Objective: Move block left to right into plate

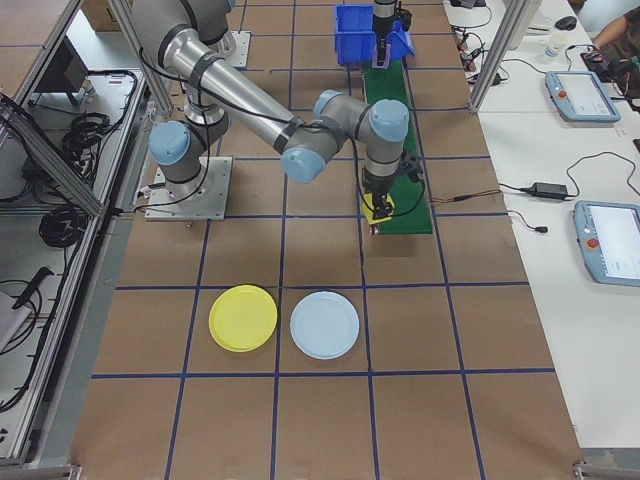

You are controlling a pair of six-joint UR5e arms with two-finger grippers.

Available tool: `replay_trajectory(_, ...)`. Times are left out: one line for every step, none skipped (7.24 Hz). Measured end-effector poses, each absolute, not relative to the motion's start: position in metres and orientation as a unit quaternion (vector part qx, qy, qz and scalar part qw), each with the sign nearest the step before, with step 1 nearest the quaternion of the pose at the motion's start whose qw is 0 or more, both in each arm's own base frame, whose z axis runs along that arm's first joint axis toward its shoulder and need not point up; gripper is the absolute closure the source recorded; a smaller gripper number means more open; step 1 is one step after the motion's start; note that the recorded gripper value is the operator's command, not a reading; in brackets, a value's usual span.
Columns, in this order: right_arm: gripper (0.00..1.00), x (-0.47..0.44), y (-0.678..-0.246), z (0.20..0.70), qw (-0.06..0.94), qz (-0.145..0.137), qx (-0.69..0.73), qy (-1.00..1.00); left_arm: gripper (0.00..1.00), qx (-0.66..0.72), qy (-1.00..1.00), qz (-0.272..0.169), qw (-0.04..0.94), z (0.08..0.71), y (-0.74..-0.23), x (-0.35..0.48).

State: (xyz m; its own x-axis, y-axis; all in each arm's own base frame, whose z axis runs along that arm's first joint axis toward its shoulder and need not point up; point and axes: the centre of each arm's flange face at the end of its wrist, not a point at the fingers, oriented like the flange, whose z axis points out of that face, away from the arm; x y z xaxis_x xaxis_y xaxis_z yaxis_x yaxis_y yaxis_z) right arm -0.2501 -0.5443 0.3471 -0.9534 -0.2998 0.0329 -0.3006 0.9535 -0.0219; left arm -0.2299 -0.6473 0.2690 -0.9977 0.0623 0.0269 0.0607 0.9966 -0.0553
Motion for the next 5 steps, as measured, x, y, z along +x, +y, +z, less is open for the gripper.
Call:
replay_trajectory(0.7,-0.305,-0.512,0.342,0.011,0.008,0.153,-0.988,0.0,-0.03,-0.999,0.025,0.014,0.267,-0.646,-0.23)
replay_trajectory(0.7,-0.355,-0.472,0.334,0.004,0.002,0.147,-0.989,0.0,-0.031,-0.999,0.025,0.014,0.267,-0.646,-0.23)
replay_trajectory(0.7,-0.393,-0.429,0.33,-0.003,0.0,0.131,-0.991,0.0,-0.032,-0.999,0.029,0.015,0.272,-0.645,-0.23)
replay_trajectory(0.7,-0.414,-0.394,0.333,-0.004,0.001,0.114,-0.993,0.0,-0.034,-0.999,0.036,0.016,0.289,-0.641,-0.23)
replay_trajectory(0.71,-0.422,-0.374,0.333,-0.004,0.001,0.101,-0.995,0.0,-0.037,-0.998,0.042,0.019,0.318,-0.631,-0.229)
